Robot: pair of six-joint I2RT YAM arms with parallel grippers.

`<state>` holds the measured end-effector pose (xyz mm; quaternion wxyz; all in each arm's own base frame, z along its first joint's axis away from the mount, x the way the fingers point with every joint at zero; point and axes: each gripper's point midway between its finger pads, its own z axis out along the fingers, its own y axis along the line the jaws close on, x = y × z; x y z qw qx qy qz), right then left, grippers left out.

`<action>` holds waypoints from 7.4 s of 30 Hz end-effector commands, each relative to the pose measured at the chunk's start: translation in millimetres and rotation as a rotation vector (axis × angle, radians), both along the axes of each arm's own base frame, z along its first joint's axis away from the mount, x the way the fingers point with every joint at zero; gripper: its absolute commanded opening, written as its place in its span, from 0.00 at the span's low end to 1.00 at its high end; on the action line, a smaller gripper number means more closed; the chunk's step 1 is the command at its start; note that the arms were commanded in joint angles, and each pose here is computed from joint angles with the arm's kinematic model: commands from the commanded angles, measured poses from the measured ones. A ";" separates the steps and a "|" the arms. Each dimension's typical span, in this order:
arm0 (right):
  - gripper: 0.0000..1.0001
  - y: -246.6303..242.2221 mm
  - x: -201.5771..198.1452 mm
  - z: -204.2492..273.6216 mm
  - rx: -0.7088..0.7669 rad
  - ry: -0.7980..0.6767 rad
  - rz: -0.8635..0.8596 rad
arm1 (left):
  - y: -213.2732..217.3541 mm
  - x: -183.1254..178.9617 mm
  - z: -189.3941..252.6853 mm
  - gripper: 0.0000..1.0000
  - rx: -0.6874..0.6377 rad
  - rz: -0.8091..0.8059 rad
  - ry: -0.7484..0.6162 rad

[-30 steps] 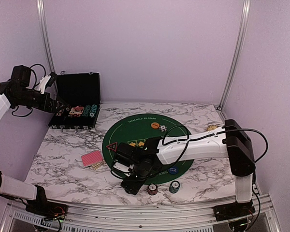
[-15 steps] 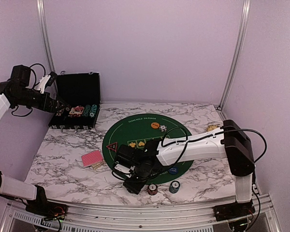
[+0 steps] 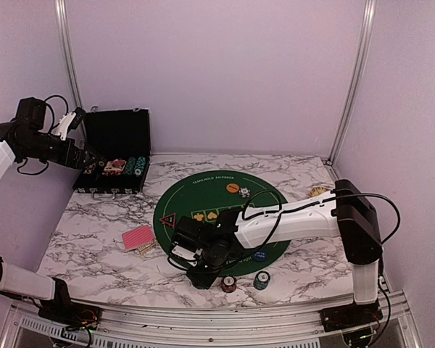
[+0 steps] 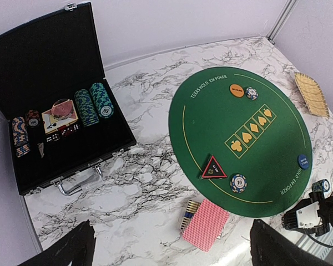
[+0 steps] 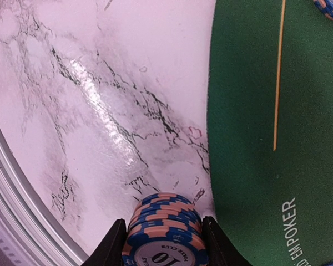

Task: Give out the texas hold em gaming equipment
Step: Pick up the pile of poker chips from the pile of poker chips, then place the poker chips pile in the small blind area, then pick up the pile of poker chips from the pile of poker chips, then place the object at the center of the board.

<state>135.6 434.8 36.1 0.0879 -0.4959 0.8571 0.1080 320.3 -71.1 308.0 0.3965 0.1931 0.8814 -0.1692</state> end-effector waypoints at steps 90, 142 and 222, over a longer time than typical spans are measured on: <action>0.93 -79.4 70.9 106.7 0.085 -0.152 -0.297 | -4.4 -10.5 6.0 0.99 0.013 -0.043 -0.018; 0.59 -70.7 -7.9 18.6 -0.091 0.023 -0.069 | -4.3 -14.7 9.9 0.99 0.025 -0.053 -0.036; 0.26 66.4 130.7 7.0 0.112 -0.108 -0.199 | -7.6 -17.0 9.2 0.99 0.013 -0.073 -0.031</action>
